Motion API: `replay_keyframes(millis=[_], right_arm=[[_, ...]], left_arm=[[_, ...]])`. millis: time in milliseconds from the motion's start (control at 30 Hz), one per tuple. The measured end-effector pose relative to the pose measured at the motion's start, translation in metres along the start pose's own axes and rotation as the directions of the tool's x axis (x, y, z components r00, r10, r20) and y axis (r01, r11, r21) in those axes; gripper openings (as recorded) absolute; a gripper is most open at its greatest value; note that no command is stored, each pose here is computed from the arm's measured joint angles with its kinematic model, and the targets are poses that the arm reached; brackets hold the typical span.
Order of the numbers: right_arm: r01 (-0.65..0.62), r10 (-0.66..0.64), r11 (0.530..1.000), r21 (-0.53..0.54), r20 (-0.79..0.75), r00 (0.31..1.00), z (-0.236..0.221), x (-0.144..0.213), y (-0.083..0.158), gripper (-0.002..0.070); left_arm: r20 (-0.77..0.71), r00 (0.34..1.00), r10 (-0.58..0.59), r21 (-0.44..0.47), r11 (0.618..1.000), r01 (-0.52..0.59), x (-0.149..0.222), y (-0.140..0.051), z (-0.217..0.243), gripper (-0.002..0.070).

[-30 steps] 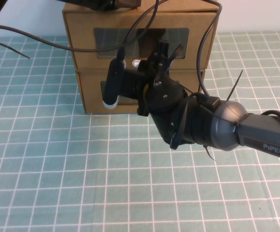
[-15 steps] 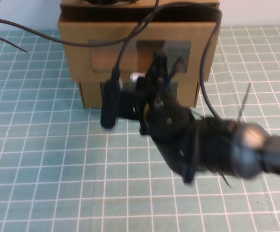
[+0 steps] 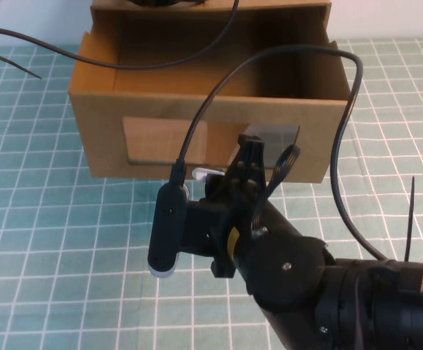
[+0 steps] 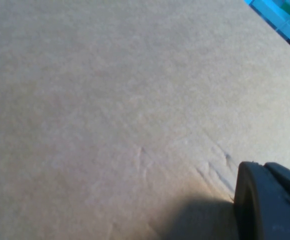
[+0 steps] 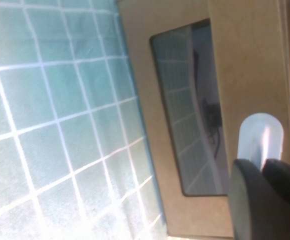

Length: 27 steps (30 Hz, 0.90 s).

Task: Open the shoe box
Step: 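Pull the top drawer of the cardboard box fully open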

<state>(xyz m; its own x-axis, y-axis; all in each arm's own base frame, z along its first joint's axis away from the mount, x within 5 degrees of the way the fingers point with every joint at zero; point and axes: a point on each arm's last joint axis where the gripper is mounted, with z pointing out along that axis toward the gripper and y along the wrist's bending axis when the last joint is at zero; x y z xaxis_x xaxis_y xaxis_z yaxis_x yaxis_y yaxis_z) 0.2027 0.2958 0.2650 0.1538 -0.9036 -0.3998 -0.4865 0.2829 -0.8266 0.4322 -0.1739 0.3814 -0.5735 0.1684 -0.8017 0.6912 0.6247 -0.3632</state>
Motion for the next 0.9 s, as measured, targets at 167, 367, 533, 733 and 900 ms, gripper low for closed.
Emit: replay_keyframes(millis=[167, 367, 533, 733, 900], right_arm=[[0.007, -0.007, 1.0, 0.006, 0.002, 1.0, 0.0, 0.0, 0.0, 0.0007], [-0.079, 0.078, 0.996, -0.027, -0.054, 0.996, -0.001, -0.001, -0.003, 0.013], [-0.134, 0.131, 0.987, -0.083, -0.045, 0.99, -0.011, -0.008, -0.013, 0.0274], [-0.264, 0.282, 0.949, -0.174, 0.086, 0.956, -0.044, -0.017, -0.039, 0.0302], [-0.381, 0.418, 0.89, -0.251, 0.113, 0.901, -0.078, -0.013, -0.063, 0.026]], left_arm=[[0.0, 1.0, 0.0, 0.0, 1.0, 0.0, 0.0, 0.0, 0.0, -0.0005], [-0.003, 1.0, 0.002, -0.002, 1.0, -0.002, 0.0, 0.0, 0.0, -0.0005], [-0.001, 1.0, 0.003, -0.008, 1.0, -0.003, 0.0, 0.001, 0.0, -0.0005], [0.016, 1.0, 0.007, -0.024, 1.0, -0.006, -0.001, 0.002, 0.0, -0.0005], [0.038, 0.999, 0.02, -0.031, 0.999, -0.019, -0.006, -0.004, -0.009, -0.0005]])
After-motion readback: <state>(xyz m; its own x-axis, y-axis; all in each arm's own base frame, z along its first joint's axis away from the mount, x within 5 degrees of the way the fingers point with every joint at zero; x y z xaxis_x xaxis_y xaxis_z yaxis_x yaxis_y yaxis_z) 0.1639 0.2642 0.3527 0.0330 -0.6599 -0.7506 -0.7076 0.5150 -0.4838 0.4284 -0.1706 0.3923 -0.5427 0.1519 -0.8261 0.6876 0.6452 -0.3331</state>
